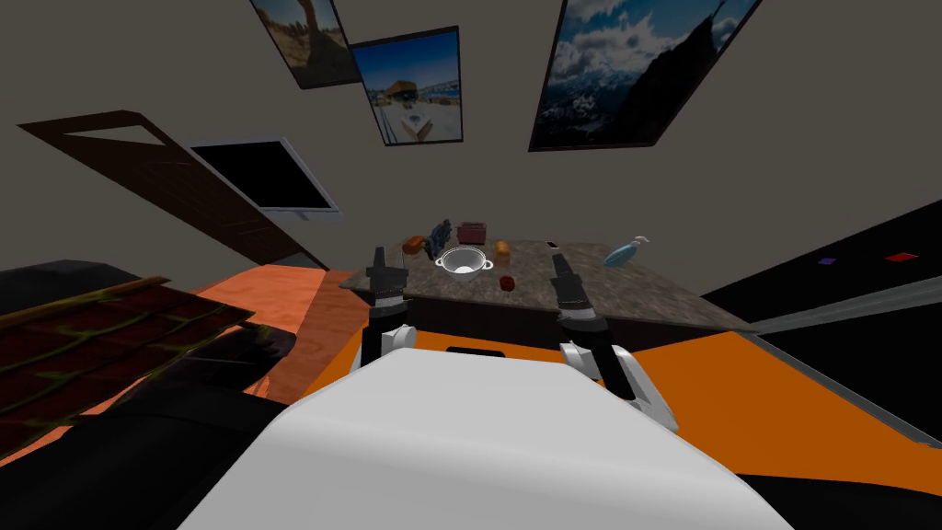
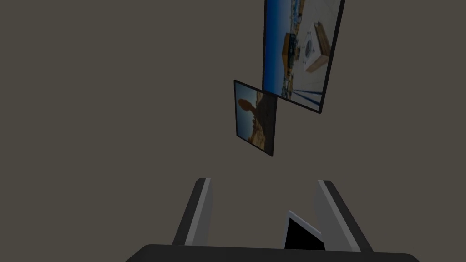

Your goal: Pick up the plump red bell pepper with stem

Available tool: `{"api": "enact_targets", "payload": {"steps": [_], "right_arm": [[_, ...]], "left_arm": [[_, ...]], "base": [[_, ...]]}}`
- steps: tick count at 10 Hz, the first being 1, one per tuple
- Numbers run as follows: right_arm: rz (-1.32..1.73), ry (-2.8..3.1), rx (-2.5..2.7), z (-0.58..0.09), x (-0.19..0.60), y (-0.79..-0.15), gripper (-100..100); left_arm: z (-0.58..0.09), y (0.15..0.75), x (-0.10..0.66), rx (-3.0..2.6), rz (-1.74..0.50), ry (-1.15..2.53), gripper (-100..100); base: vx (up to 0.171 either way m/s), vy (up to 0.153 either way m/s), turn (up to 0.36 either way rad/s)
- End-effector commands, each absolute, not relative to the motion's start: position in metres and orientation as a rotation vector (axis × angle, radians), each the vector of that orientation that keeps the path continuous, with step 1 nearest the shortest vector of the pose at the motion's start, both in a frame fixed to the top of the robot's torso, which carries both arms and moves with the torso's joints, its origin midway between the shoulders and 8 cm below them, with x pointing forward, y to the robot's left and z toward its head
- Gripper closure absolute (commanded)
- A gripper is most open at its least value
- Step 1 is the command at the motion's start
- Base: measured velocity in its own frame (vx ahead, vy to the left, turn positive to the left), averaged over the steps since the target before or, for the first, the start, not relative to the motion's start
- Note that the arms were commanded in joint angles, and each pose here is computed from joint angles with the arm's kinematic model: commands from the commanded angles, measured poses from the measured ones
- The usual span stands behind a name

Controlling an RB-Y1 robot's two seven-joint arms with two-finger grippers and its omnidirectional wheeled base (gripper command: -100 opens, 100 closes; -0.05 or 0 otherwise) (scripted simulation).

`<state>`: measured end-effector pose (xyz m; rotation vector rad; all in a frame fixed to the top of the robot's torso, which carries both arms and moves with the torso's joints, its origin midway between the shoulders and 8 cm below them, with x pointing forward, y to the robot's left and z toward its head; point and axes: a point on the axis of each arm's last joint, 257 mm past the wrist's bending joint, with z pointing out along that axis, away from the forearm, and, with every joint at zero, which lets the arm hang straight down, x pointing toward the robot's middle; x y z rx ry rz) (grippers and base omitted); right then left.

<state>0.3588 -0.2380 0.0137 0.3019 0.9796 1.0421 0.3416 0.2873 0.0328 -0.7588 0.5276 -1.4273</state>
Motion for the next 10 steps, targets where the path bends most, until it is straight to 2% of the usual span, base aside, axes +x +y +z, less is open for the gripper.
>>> {"api": "enact_targets", "payload": {"steps": [1,10], "right_arm": [[1.032,1.012,0.255,0.012,0.360,-0.234,-100],[0.938,1.160,-0.034,0.000,0.363,-0.210,-100]], "left_arm": [[0.033,0.287,0.342,-0.759,-1.427,0.528,0],[0.033,0.287,0.342,-0.759,-1.427,0.528,0]], "base": [[-0.016,-0.020,0.051],[-0.013,-0.014,0.071]]}}
